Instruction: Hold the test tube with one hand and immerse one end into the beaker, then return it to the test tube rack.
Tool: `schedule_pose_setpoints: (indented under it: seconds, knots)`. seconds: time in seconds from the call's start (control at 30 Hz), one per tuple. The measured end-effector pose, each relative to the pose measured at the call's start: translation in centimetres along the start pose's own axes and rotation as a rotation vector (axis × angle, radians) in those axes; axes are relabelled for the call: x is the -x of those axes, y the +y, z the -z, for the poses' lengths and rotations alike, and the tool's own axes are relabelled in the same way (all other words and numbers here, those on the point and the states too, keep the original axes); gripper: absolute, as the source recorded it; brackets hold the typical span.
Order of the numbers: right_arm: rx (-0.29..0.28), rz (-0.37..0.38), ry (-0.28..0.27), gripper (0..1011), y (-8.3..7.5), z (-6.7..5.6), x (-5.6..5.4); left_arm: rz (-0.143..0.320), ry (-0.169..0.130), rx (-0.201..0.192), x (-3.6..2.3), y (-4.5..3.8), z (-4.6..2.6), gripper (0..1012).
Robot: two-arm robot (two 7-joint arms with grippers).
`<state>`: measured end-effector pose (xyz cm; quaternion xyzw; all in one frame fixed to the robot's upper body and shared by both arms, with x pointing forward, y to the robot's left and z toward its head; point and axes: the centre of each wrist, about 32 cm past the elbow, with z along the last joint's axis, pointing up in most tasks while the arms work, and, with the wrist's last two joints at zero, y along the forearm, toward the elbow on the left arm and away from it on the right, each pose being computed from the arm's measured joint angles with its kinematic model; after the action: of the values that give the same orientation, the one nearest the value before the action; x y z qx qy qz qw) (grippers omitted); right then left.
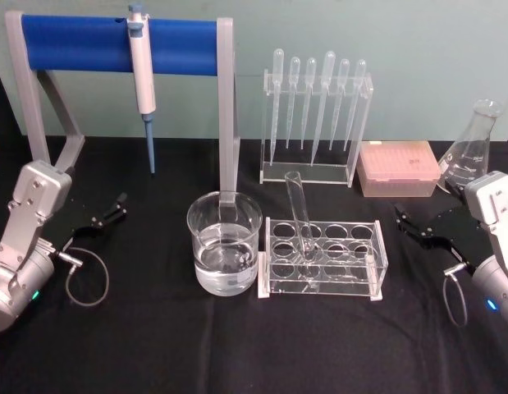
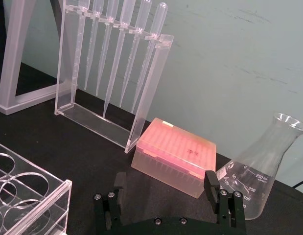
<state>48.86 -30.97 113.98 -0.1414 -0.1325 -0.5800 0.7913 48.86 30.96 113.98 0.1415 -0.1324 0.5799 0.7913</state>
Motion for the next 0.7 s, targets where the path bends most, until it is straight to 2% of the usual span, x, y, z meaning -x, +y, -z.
schedule_pose_setpoints:
  seconds: [0.7]
  knots:
    - [0.000, 0.000, 0.000, 1000, 0.00, 0.00, 0.00, 0.000, 0.000, 0.000, 0.00, 0.00, 0.00, 1000]
